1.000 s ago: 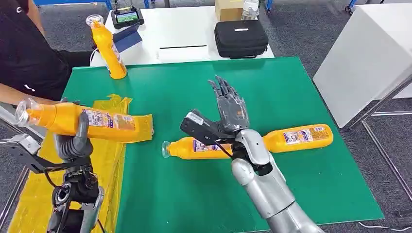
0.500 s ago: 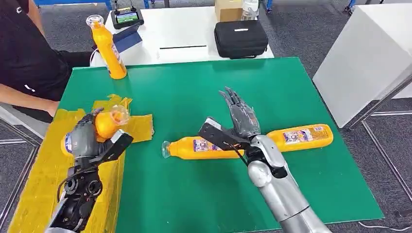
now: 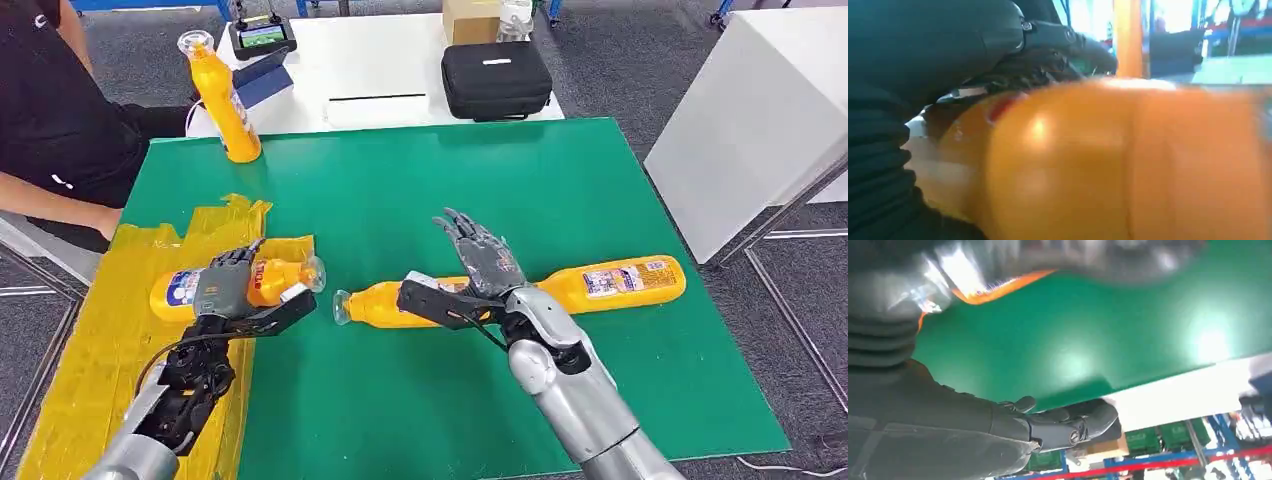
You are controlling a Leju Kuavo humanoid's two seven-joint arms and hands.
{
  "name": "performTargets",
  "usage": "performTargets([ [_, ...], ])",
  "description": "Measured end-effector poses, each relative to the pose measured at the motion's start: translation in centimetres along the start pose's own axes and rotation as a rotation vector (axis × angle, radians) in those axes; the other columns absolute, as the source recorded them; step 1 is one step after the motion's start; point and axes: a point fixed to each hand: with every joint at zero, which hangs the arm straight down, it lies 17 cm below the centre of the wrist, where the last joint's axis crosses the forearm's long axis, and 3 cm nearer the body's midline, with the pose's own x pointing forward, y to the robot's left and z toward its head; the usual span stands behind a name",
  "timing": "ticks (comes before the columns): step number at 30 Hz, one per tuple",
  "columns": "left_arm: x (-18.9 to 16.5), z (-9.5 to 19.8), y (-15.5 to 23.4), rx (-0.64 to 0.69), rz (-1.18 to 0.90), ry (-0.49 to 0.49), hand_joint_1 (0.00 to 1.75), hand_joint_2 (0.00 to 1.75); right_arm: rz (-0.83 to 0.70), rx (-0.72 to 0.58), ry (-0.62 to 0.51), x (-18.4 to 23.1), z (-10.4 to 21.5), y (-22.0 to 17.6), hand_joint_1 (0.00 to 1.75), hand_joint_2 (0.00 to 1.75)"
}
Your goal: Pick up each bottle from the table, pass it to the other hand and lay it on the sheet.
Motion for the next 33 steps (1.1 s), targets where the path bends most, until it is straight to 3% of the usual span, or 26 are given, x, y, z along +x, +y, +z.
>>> performTargets([
  [6,-0.3,0.1,-0.9,-0.036,0.007,0.007,0.00,0.00,0.020,0.025,-0.003,0.0,0.3,0.7,0.00,1.75],
  [12,0.6,0.2,-1.7,-0.089,0.112,-0.026,0.00,0.00,0.061,0.129,0.002,-0.2,0.7,3.1,0.00,1.75],
  [17,1.8,0.3,-1.0,-0.092,0.340,-0.068,0.00,0.00,0.113,0.214,0.016,-1.4,0.9,5.4,0.00,1.75],
  [26,3.2,2.4,5.3,0.130,0.928,-0.115,0.00,0.00,0.236,0.321,0.064,-5.4,0.4,8.3,0.00,1.75],
  [33,3.5,3.2,8.0,0.199,0.968,-0.147,0.00,0.00,0.261,0.358,0.093,-7.0,0.3,9.3,0.00,1.75],
])
